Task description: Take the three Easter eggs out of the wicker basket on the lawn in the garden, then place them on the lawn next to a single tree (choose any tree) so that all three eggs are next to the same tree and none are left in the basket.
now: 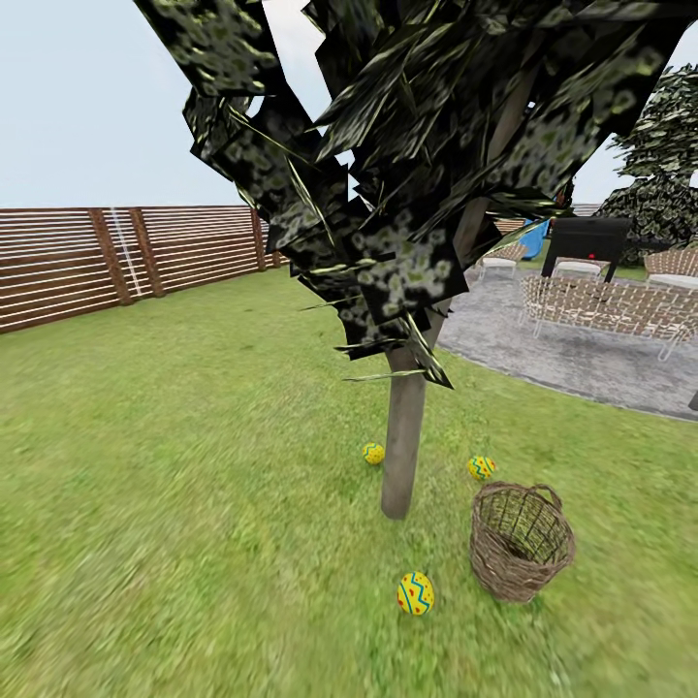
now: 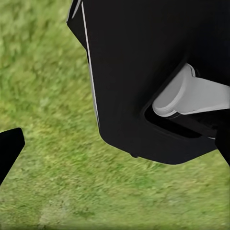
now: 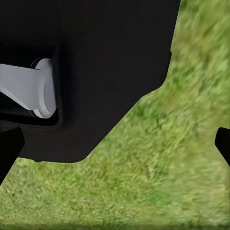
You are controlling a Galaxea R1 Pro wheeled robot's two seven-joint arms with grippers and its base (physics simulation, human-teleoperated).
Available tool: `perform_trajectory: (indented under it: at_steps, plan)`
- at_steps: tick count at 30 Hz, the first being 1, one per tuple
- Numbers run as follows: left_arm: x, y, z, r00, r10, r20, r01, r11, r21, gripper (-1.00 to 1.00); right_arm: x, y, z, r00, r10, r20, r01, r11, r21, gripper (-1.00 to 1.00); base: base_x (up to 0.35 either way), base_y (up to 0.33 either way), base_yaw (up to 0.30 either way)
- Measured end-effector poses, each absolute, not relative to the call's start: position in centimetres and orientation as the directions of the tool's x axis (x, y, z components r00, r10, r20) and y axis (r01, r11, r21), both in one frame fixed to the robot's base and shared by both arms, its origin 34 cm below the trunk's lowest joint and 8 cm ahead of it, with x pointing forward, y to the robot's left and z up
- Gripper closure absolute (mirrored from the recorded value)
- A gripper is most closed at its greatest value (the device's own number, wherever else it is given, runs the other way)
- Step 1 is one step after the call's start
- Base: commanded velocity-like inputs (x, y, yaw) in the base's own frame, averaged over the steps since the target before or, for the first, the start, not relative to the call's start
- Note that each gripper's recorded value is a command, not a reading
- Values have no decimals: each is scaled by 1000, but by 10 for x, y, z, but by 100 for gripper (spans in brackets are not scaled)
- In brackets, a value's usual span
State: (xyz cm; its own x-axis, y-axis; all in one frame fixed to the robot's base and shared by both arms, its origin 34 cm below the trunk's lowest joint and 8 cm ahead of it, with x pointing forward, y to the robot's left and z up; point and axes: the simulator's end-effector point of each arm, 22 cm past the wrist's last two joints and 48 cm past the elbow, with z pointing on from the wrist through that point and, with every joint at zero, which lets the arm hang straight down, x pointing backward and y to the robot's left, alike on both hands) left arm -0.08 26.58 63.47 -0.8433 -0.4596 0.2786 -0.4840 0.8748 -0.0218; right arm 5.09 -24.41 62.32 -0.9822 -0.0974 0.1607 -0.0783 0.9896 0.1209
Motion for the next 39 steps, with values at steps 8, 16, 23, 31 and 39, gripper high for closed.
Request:
perform_trajectory:
  at_steps: [8, 16, 23, 31, 39]
  plan:
    - [-1, 262, 635, -844, -457, 281, -483, 875, -26, -100, 49, -243, 623, -981, -96, 168, -76, 989, 124, -100, 0, 0, 0]
    - [-1, 260, 635, -845, -455, 283, -482, 876, -29, -100, 51, -244, 623, -982, -93, 165, -74, 990, 121, -100, 0, 0, 0]
    - [0, 265, 634, -842, -464, 277, -489, 872, -24, -100, 66, -261, 621, -987, -86, 132, -74, 993, 92, -100, 0, 0, 0]
    - [0, 261, 634, -840, -466, 279, -492, 870, -28, -100, 68, -261, 620, -988, -84, 127, -72, 993, 91, -100, 0, 0, 0]
    - [0, 262, 634, -839, -467, 278, -493, 870, -27, -100, 68, -262, 620, -988, -85, 127, -74, 993, 91, -100, 0, 0, 0]
